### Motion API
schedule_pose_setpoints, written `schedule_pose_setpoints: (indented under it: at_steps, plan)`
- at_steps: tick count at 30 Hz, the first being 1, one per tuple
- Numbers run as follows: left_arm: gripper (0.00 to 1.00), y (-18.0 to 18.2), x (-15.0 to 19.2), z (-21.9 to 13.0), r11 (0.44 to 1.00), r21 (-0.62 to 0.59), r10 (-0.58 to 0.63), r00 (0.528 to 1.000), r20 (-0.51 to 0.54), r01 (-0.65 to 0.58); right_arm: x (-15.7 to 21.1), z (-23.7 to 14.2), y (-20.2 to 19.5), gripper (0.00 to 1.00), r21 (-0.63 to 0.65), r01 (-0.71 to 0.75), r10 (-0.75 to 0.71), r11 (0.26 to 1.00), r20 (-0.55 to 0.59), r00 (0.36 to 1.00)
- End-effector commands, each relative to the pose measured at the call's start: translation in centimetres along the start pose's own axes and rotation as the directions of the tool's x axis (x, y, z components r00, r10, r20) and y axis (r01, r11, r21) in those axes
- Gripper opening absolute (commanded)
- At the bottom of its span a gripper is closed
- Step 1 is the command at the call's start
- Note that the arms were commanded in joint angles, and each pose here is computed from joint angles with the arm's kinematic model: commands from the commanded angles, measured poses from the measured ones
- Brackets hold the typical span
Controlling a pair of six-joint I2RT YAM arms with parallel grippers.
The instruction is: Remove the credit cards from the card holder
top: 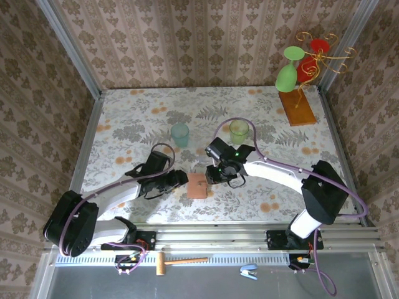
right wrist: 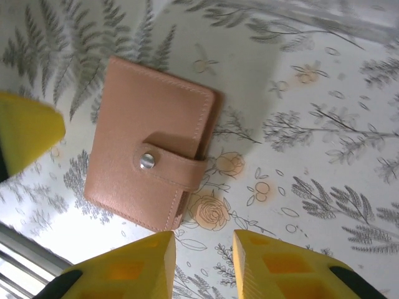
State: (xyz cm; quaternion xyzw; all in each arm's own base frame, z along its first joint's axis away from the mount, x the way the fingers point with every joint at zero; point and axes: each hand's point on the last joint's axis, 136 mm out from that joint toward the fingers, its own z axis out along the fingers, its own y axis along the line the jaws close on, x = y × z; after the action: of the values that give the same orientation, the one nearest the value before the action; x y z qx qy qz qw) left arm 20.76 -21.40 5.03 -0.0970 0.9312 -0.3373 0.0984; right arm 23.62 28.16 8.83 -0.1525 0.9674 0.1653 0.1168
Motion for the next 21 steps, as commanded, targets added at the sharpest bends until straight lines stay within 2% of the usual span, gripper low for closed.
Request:
schedule_pose_setpoints:
  at_steps: [1,4,7,11,12,15,21]
  plan:
    - [0.47,-0.8,-0.7,-0.4,0.996,0.085,-0.02,1.0,0.013,0.019,-0.4,0.0,1.7,0.3,-0.05,0.271,-0.271,0.961,-0.004,0.962]
    - [0.41,-1.3,-1.0,-0.6,0.991,0.132,-0.026,1.0,0.007,0.024,-0.6,0.0,1.6,0.29,-0.023,0.465,-0.466,0.885,-0.005,0.885]
    - [0.36,-2.3,-1.0,-0.5,0.984,0.178,-0.015,1.0,-0.02,0.018,-0.3,-0.1,2.4,0.29,-0.04,0.64,-0.639,0.767,0.043,0.768]
    - [0.33,-1.4,-1.5,-0.5,0.985,0.162,-0.061,0.998,0.011,0.058,0.7,0.4,3.0,0.29,-0.049,0.845,-0.845,0.532,0.038,0.534]
    - [0.33,-1.1,-1.7,-0.6,0.984,0.164,-0.075,0.997,0.019,0.071,0.8,0.6,3.0,0.29,-0.052,0.873,-0.873,0.485,0.027,0.487]
    - [0.34,-0.6,-1.9,-1.0,0.982,0.169,-0.095,0.995,0.033,0.088,0.6,1.3,3.1,0.29,-0.067,0.913,-0.915,0.402,0.004,0.403]
    - [0.35,0.5,-2.6,-2.3,0.977,0.18,-0.128,0.99,0.063,0.115,0.2,2.6,3.8,0.32,-0.125,0.951,-0.959,0.282,-0.013,0.282]
